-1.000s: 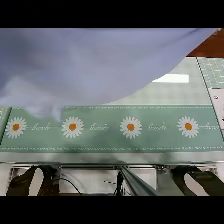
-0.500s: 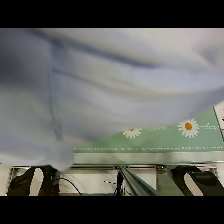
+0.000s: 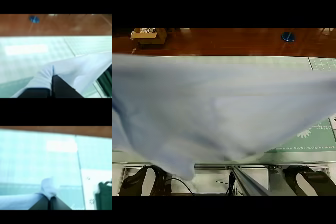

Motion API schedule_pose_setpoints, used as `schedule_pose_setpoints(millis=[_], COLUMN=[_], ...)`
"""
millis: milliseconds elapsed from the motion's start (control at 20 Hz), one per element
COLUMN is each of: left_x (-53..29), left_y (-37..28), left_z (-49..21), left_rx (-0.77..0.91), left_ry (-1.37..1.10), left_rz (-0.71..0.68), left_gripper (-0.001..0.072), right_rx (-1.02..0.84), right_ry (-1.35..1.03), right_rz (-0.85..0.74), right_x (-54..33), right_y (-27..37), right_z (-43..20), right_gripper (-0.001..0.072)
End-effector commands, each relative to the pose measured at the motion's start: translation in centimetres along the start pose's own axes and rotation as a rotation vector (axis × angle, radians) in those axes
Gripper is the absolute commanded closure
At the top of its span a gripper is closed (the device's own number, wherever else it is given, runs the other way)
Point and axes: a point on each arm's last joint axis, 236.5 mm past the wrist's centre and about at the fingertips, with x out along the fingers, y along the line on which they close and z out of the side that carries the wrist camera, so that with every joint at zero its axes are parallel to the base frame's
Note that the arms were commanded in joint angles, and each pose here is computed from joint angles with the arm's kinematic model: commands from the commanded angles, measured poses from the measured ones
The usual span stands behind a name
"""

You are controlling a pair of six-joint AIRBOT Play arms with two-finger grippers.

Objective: Fold the shirts.

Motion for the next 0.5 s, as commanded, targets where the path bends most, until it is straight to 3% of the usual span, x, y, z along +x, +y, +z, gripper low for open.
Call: schedule_pose_setpoints(millis=[0, 200, 450], left_x=[3.2, 8.7, 15.5], left_y=[5.9, 14.4, 22.3], left_z=[-3.5, -6.5, -7.4], left_rx=[-0.143, -0.341, -0.345], left_ry=[0.150, 0.170, 0.144], left_rz=[0.016, 0.015, 0.028], left_gripper=[0.0685, 0.0685, 0.0685], right_rx=[-0.054, -0.065, -0.041], right_ry=[0.261, 0.408, 0.360], right_rz=[0.084, 0.146, 0.212], right_x=[6.9, 17.9, 28.2], right_y=[2.1, 4.2, 6.7], right_z=[-1.3, -0.4, 1.6], right_gripper=[0.0689, 0.0690, 0.0689])
